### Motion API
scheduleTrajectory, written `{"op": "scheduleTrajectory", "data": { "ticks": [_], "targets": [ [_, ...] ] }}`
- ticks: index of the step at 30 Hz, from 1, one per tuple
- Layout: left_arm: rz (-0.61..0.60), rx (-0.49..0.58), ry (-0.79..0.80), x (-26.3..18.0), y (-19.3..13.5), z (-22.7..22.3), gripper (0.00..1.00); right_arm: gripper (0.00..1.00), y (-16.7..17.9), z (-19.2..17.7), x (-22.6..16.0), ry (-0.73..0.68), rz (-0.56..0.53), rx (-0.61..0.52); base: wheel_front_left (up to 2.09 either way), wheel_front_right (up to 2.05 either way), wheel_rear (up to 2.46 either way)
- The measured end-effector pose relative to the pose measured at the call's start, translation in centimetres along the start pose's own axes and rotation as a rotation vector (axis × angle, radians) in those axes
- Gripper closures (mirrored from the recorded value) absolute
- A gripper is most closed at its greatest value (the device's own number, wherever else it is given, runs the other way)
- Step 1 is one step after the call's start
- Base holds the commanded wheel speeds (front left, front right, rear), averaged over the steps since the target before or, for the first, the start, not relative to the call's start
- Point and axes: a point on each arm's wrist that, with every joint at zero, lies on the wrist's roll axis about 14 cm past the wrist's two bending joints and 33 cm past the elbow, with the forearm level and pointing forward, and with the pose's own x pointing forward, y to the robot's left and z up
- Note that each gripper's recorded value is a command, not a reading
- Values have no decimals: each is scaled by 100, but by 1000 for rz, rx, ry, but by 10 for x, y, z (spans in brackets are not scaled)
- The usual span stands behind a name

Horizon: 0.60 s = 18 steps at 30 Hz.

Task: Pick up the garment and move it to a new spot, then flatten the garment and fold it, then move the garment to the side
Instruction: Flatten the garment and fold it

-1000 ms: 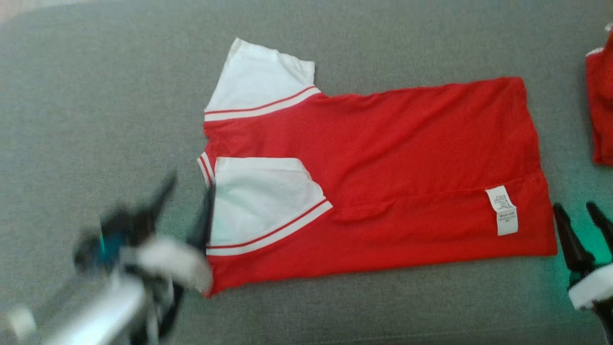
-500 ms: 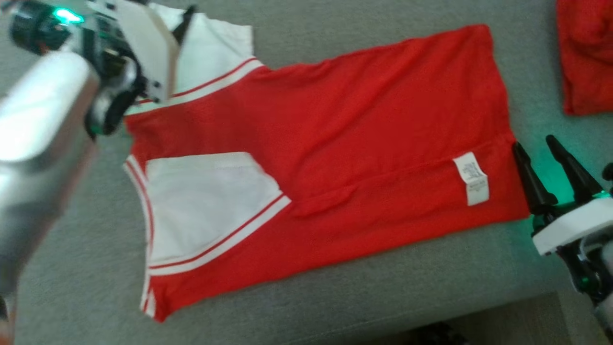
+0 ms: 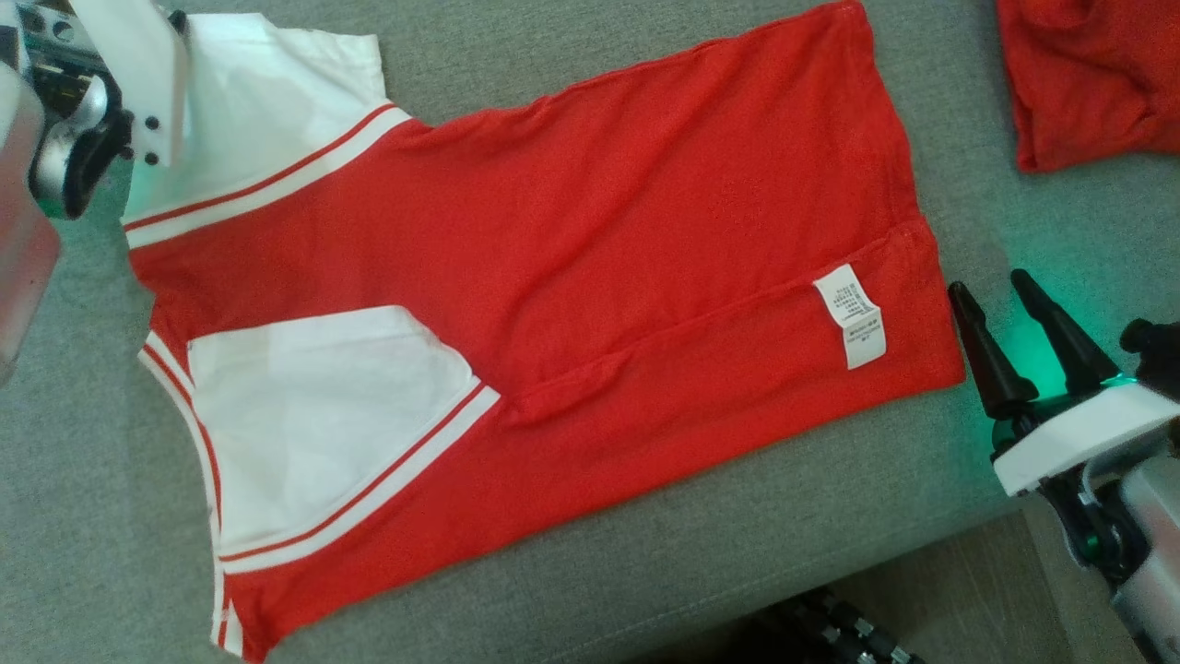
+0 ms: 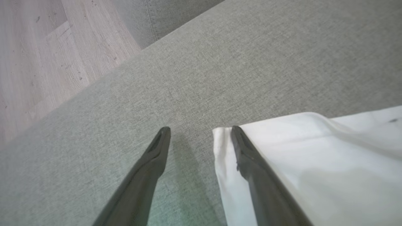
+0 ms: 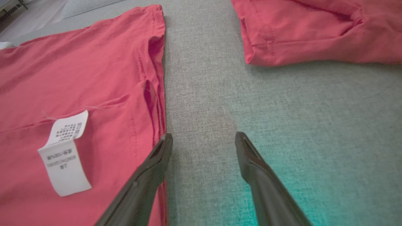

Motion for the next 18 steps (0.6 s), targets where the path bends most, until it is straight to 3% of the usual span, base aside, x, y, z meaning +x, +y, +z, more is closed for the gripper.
{"op": "scheduleTrajectory", "data": {
  "ticks": [5,6,9,18],
  "targets": [
    [-19,-52,21,-3,1,-3,2,0,-3,6,4,-18,-3,-2,0,0,0],
    [-32,-77,32,-4,1,-4,21,0,-2,6,5,-18,-2,-1,0,0,0],
    [-93,-135,41,-6,-9,-6,100,0,-2,5,7,-15,0,-2,0,0,0],
    [-144,-148,-56,-10,-20,7,100,0,-4,37,23,-76,22,-47,0,0,0]
  ]
}}
